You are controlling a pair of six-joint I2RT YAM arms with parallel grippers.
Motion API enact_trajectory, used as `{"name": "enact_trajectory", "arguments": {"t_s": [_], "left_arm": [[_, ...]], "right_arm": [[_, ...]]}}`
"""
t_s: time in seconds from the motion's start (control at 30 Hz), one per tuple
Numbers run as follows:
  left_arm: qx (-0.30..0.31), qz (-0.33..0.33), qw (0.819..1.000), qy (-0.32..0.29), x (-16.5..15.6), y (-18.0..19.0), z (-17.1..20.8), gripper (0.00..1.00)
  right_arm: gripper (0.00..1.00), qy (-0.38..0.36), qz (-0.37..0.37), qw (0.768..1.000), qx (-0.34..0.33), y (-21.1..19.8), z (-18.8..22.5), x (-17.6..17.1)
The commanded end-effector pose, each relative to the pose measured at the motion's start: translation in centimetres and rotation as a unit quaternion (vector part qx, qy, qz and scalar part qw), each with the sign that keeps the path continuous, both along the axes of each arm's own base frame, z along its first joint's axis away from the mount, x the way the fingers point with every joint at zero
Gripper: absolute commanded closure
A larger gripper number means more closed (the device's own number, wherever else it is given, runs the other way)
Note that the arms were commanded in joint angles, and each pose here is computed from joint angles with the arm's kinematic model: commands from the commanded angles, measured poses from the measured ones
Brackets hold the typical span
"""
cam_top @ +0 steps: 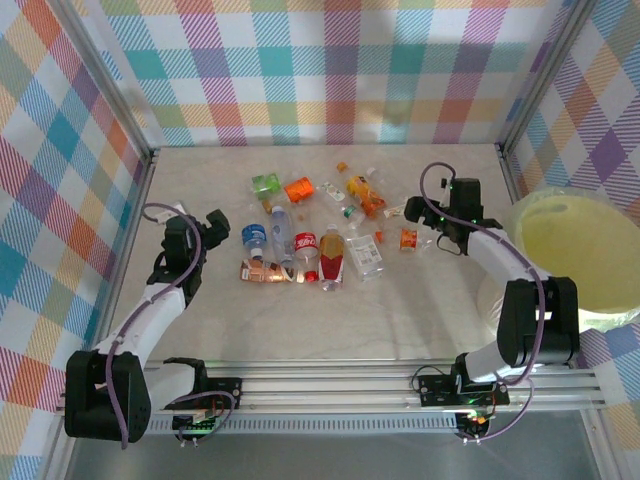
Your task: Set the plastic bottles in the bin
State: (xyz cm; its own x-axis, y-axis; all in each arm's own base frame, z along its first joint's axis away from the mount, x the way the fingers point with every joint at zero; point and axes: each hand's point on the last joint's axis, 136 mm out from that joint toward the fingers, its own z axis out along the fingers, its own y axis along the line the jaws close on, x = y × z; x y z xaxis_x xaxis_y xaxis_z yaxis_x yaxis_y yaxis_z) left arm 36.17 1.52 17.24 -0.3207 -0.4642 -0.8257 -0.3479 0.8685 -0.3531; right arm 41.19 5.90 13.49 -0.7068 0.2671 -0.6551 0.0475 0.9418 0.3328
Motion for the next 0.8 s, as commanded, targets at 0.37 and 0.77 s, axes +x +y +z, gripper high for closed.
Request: {"name": "enact_trajectory", "arguments": {"t_s": [0.37,0.77], "left_arm": [[-0.108,-0.018,0.994,0.018,-0.2,-2.3,-0.3,0.00],[-0.114,-0.016,0.993,0.034,-0.1,-2.4,-1.0,0.00]], "right_arm": [[0.00,0.036,0.352,0.923,-0.148,5.2,-5.1,-1.8],[0.03,0.103,0.435,0.874,-0.190,4.7,-9.6,-2.9]]}}
